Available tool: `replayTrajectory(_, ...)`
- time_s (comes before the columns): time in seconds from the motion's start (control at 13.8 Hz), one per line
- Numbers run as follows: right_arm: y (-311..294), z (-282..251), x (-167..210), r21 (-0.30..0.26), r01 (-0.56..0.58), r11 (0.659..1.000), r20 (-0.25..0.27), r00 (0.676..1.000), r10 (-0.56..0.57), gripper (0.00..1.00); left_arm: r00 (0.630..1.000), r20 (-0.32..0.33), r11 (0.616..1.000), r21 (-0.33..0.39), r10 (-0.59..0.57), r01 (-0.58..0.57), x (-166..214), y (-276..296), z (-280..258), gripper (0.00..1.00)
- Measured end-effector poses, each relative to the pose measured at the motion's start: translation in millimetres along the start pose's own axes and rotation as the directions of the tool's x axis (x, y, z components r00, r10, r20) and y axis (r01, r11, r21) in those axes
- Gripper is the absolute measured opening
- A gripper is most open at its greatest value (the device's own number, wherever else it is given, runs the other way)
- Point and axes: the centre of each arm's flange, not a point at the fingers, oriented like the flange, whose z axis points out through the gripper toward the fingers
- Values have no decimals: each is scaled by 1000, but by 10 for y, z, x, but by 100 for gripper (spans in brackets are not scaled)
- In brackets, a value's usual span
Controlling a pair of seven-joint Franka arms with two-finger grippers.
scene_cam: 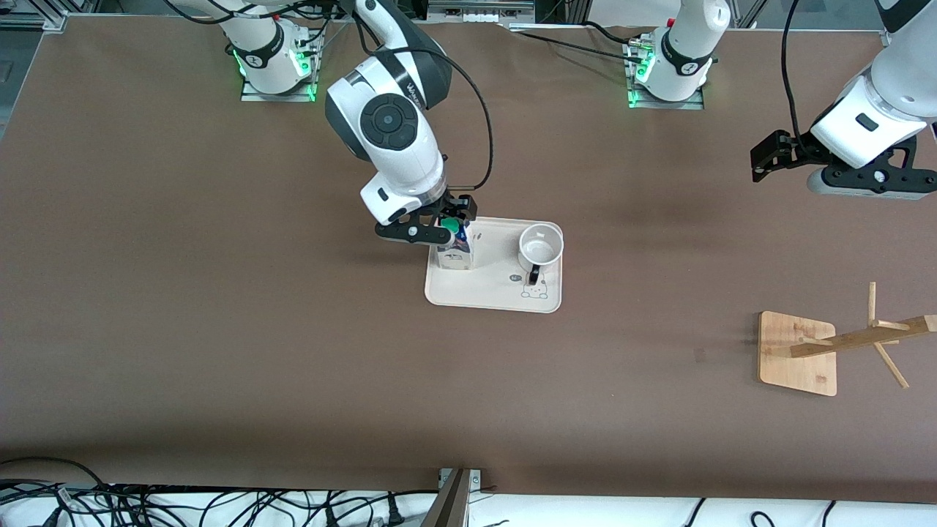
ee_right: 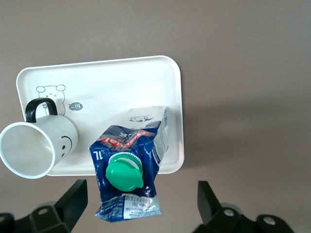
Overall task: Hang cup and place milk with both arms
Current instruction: 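Lower the right gripper around the blue milk carton, then close the right gripper on the milk carton and lift it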
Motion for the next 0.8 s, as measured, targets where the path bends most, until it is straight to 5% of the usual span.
replayTrajectory(0.8,-246,484,-190,-18,33,999,-9,999,-33,100,1000,-12,1000,-9,-4,4,279,-33,-105,100)
